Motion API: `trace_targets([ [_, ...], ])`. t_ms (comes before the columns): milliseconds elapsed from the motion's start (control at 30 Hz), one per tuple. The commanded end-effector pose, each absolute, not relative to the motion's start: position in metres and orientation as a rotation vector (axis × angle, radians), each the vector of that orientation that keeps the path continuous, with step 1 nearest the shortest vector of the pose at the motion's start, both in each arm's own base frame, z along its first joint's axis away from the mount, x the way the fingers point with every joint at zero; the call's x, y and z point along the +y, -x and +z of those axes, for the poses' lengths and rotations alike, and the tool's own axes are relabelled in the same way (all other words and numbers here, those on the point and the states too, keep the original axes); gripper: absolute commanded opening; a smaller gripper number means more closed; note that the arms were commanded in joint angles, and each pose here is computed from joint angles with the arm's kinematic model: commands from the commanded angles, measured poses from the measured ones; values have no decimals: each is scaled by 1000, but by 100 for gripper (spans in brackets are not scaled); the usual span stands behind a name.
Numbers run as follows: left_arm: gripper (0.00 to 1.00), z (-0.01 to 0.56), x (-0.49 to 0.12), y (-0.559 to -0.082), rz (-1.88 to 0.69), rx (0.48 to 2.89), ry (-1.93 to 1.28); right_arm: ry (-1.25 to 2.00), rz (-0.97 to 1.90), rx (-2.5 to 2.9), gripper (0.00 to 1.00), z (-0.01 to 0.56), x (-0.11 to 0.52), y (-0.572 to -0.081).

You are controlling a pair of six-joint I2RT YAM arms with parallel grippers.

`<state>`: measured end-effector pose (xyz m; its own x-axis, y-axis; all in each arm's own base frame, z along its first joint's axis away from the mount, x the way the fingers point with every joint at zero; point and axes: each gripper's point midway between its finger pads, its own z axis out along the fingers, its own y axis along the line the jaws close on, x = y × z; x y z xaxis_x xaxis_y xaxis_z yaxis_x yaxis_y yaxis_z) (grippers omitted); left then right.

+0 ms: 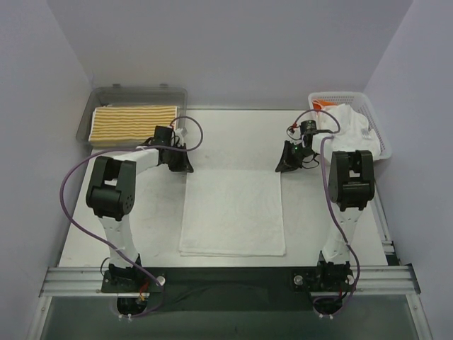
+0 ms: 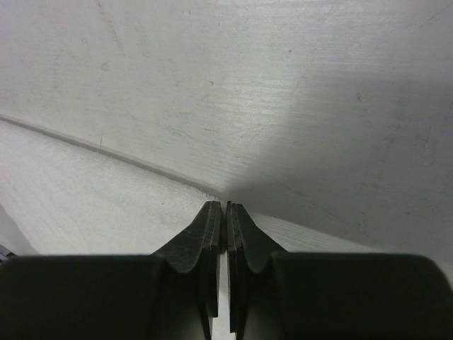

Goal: Fold and stack the towels
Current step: Fold the towel

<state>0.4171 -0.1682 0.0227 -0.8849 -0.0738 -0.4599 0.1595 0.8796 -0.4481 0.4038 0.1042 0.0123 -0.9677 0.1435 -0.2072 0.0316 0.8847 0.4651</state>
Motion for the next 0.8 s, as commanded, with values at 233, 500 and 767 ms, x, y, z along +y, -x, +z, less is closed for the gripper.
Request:
trace_targets([
  [233, 0, 106, -167, -500, -610, 2345, -124, -137, 528, 2581, 0, 97, 83, -474],
  [500, 0, 166, -169, -495, -625, 2205, -150, -134, 488, 2474, 0, 141, 80, -471],
  [767, 0, 122, -159, -427, -658, 2318, -84, -137, 477, 2501, 0, 144, 95, -409],
])
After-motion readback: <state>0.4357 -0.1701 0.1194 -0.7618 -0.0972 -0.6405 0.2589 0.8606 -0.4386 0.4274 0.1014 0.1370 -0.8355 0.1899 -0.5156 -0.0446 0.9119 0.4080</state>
